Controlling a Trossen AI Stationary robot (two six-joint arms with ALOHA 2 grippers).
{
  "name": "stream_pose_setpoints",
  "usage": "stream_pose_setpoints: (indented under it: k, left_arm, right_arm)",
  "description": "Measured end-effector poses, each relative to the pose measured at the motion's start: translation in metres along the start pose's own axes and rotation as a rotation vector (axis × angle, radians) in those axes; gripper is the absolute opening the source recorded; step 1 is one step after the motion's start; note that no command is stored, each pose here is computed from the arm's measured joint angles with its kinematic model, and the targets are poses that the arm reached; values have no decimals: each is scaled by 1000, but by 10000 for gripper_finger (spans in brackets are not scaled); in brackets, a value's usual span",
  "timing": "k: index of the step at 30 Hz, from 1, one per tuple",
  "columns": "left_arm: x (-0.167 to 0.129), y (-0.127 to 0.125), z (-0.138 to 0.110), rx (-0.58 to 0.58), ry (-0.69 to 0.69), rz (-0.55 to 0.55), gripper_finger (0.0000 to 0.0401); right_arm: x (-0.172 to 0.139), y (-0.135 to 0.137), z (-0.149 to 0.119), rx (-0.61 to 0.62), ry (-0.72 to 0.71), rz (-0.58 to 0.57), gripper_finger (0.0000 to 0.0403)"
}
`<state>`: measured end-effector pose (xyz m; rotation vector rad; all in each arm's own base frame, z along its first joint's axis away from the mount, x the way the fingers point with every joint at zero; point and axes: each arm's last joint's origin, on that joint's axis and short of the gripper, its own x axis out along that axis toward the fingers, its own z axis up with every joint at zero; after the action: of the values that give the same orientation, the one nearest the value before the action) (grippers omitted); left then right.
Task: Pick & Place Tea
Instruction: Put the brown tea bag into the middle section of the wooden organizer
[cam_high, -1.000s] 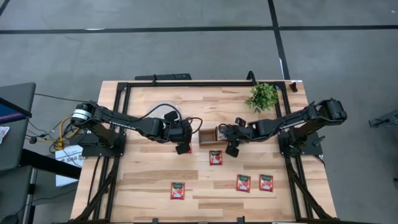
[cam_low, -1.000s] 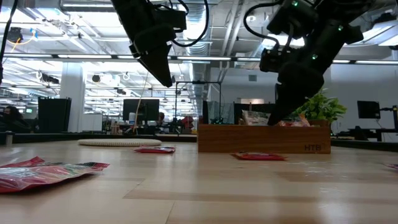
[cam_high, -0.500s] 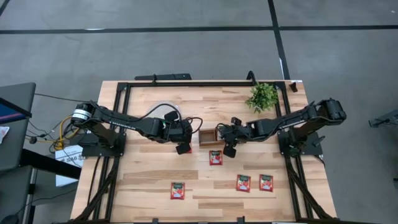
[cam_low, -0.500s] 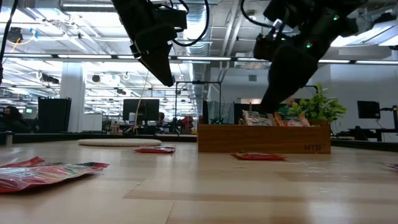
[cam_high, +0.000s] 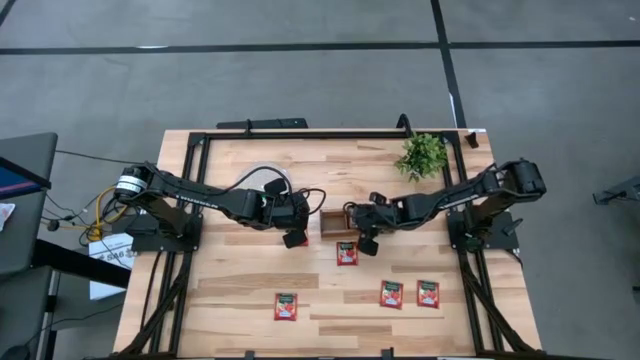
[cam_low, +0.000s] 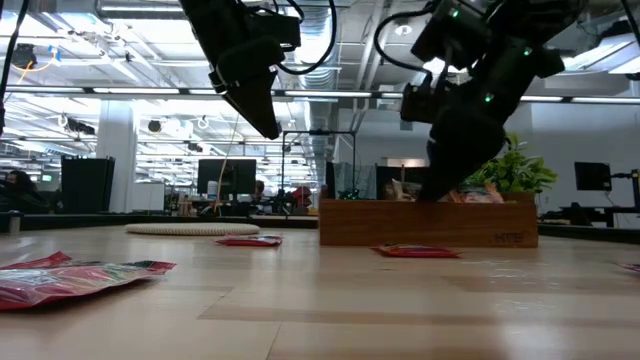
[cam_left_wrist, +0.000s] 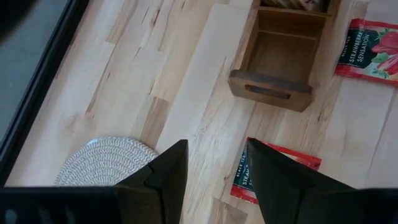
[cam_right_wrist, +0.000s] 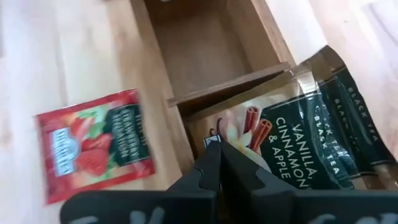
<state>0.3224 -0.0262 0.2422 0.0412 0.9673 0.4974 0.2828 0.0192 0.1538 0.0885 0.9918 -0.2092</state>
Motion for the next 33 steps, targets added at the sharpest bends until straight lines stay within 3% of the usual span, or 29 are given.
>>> stream_pose_setpoints:
  k: [14, 21, 33]
  left_arm:
    - [0, 0, 3, 33, -24, -7, 156]
    - [2, 3, 4, 32, -21, 1, 156]
    - [2, 3, 4, 42, -27, -1, 156]
  right_arm:
    - [-41, -2, 14, 13, -142, 36, 0]
    - [-82, -5, 32, -34, -161, -118, 0]
    - [-18, -4, 32, -79, 55, -143, 0]
